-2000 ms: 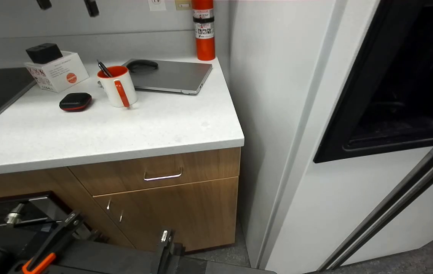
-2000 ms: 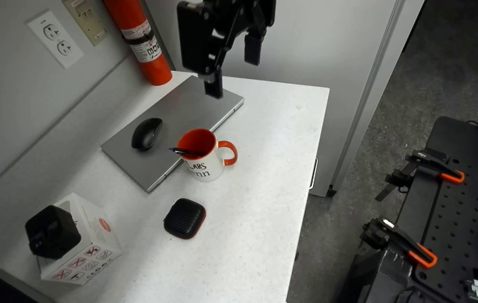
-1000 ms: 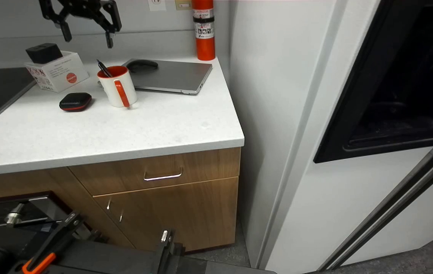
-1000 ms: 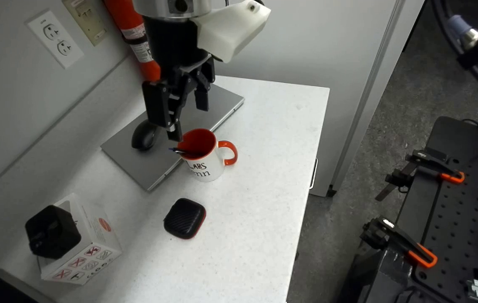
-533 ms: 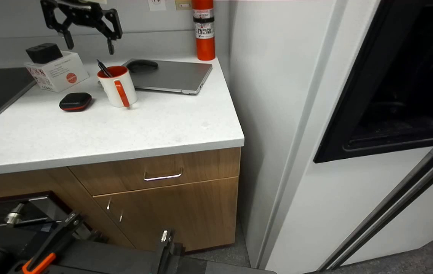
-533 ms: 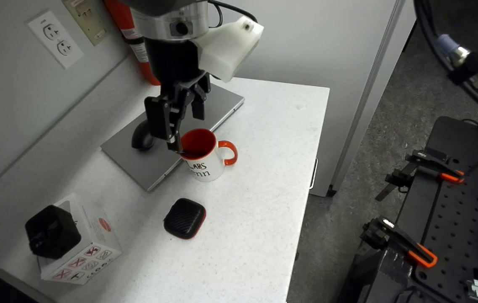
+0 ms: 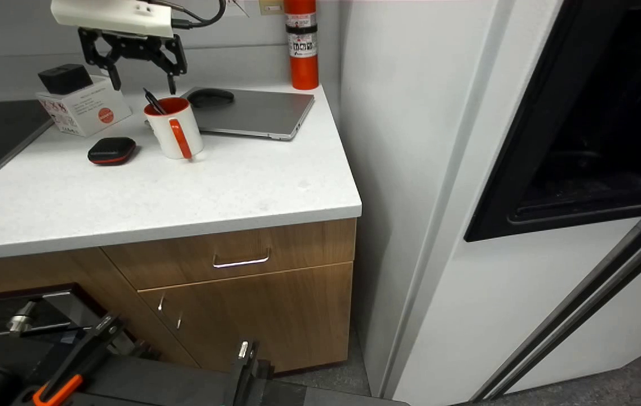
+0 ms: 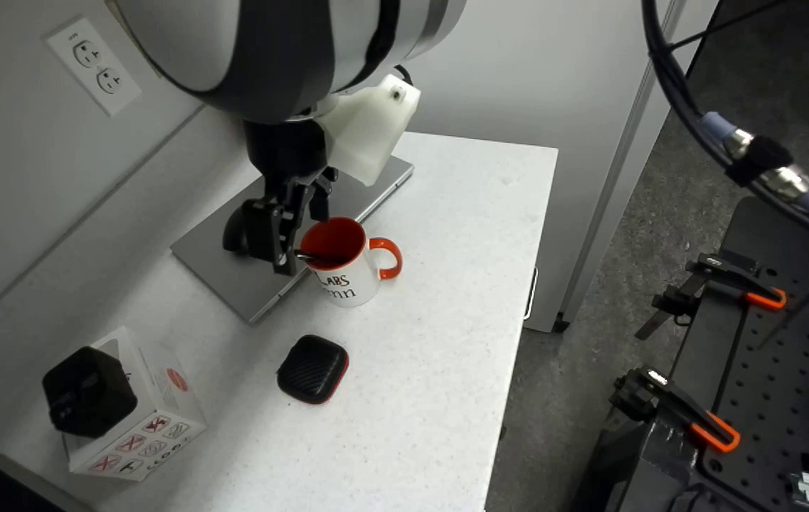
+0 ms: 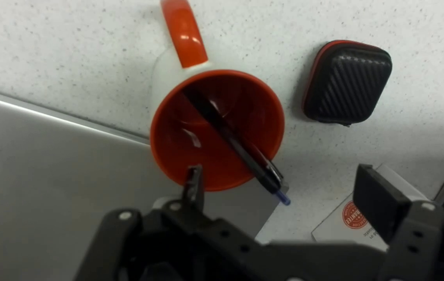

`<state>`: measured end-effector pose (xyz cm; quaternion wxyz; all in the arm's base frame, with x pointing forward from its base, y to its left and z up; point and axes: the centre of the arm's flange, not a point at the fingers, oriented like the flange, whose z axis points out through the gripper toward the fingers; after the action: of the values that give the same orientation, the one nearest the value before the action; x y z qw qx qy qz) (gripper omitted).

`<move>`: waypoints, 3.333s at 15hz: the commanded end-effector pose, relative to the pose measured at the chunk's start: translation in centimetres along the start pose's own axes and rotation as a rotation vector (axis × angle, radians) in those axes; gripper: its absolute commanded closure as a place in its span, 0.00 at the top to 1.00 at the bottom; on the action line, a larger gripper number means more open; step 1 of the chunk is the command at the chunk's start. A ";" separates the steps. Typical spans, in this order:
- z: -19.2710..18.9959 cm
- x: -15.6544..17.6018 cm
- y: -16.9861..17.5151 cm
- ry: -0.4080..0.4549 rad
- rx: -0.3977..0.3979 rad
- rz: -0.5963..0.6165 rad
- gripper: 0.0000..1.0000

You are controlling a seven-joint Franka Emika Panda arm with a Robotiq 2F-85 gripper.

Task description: Take the pen from the white cup and put it on the table

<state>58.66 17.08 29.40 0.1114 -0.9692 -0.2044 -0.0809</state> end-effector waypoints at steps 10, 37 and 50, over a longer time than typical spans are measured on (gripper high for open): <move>1.4 1.6 0.7 0.038 0.011 -0.060 0.34; -9.1 -7.1 0.5 -0.014 -0.221 0.260 0.03; 2.6 -6.9 9.2 -0.205 -0.147 0.433 0.03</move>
<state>54.57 7.15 24.61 0.0242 -0.9992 -0.0144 0.0282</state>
